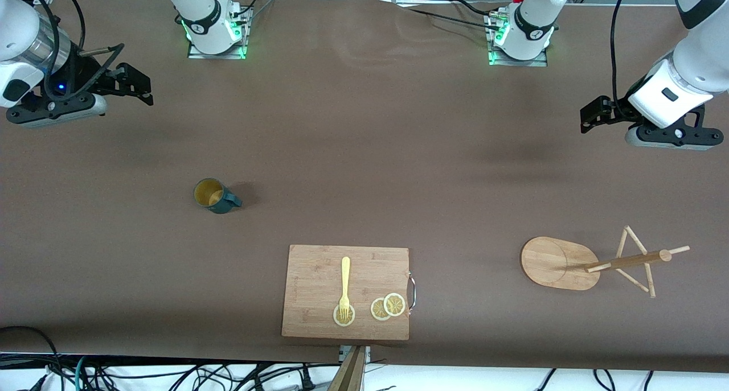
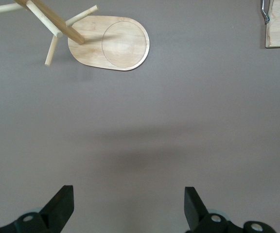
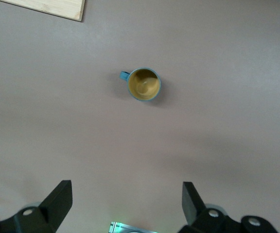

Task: Pass cup and hang on rack

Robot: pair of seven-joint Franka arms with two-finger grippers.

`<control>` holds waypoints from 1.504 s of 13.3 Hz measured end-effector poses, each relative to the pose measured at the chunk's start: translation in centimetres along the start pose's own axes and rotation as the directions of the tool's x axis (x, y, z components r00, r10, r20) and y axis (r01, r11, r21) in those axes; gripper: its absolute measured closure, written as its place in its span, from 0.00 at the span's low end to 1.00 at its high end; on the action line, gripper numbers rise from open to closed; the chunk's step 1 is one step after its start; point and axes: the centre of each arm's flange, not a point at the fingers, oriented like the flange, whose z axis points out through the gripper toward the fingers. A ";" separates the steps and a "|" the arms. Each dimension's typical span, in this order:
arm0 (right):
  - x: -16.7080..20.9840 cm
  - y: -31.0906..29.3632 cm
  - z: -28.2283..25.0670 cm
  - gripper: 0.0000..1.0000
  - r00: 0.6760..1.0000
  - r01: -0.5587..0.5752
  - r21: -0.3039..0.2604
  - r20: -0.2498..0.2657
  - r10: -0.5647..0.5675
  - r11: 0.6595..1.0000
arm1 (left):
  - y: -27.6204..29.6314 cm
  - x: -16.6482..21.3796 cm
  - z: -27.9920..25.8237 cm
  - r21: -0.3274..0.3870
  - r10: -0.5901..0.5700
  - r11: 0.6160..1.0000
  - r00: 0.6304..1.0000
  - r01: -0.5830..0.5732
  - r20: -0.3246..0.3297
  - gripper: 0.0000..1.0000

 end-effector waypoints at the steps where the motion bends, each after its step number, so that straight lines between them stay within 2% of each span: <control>1: 0.0 0.0 0.0 0.00 1.000 -0.001 0.000 0.002 0.001 1.000 | 0.0 0.0 0.0 0.000 0.000 1.000 1.000 0.000 0.000 0.00; 8: 0.0 0.0 0.1 0.00 1.000 -0.004 -0.004 0.004 0.004 1.000 | 0.0 0.0 0.0 0.000 0.000 1.000 1.000 0.000 0.000 0.00; 16: 0.4 0.8 2.2 0.00 0.997 -0.015 -0.009 0.081 0.016 1.000 | 0.0 0.0 0.0 0.000 0.000 1.000 1.000 0.000 0.000 0.00; 20: 1.0 1.1 6.4 0.00 0.993 -0.019 -0.007 0.113 0.019 1.000 | 0.0 0.0 0.0 0.000 0.000 1.000 1.000 0.000 0.000 0.00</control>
